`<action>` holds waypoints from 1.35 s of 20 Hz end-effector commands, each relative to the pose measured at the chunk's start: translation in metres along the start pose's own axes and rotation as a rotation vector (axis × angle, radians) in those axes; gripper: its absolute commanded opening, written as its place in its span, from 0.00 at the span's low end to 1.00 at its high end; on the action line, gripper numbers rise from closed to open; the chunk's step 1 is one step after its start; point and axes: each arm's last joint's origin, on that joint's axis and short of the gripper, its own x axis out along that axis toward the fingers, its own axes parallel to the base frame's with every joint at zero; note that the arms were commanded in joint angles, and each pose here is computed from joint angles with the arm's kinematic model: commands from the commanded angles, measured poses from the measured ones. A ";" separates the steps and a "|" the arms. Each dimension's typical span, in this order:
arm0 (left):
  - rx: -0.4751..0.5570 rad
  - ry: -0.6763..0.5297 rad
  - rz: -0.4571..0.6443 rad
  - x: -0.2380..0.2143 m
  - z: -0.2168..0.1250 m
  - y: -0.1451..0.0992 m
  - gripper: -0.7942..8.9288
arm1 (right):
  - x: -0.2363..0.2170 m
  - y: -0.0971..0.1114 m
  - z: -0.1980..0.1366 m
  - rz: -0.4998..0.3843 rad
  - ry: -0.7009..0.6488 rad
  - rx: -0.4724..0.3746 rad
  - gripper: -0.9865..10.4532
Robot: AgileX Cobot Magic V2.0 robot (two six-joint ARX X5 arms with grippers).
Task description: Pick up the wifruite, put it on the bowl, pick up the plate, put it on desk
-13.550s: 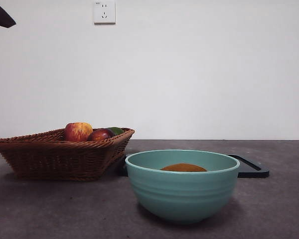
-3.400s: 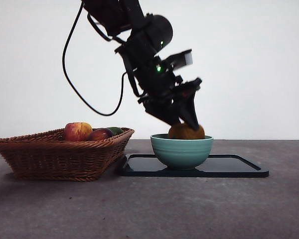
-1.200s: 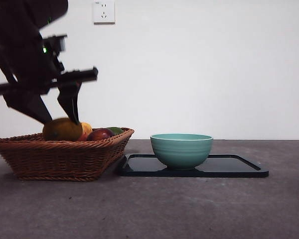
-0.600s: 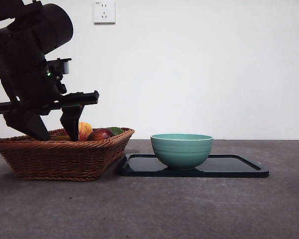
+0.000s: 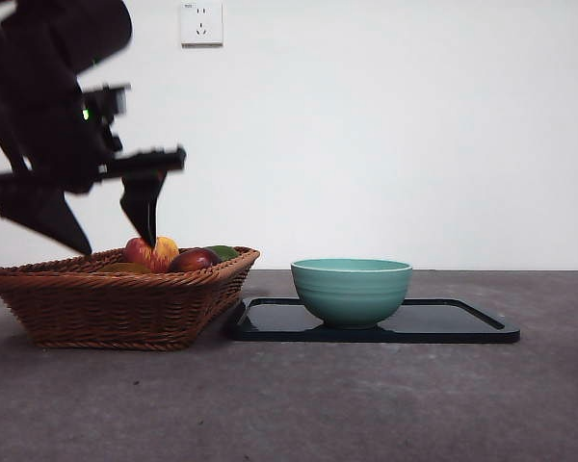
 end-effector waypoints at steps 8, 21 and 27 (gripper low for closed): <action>0.080 -0.058 -0.325 -0.091 0.009 0.001 0.44 | -0.001 0.001 0.003 0.005 -0.008 -0.019 0.26; 0.334 0.016 -0.629 -0.171 -0.026 0.017 0.44 | -0.001 0.001 0.003 0.005 -0.008 -0.019 0.26; 0.338 0.015 -0.632 -0.172 -0.026 0.017 0.44 | -0.001 0.001 0.003 0.005 -0.007 -0.015 0.26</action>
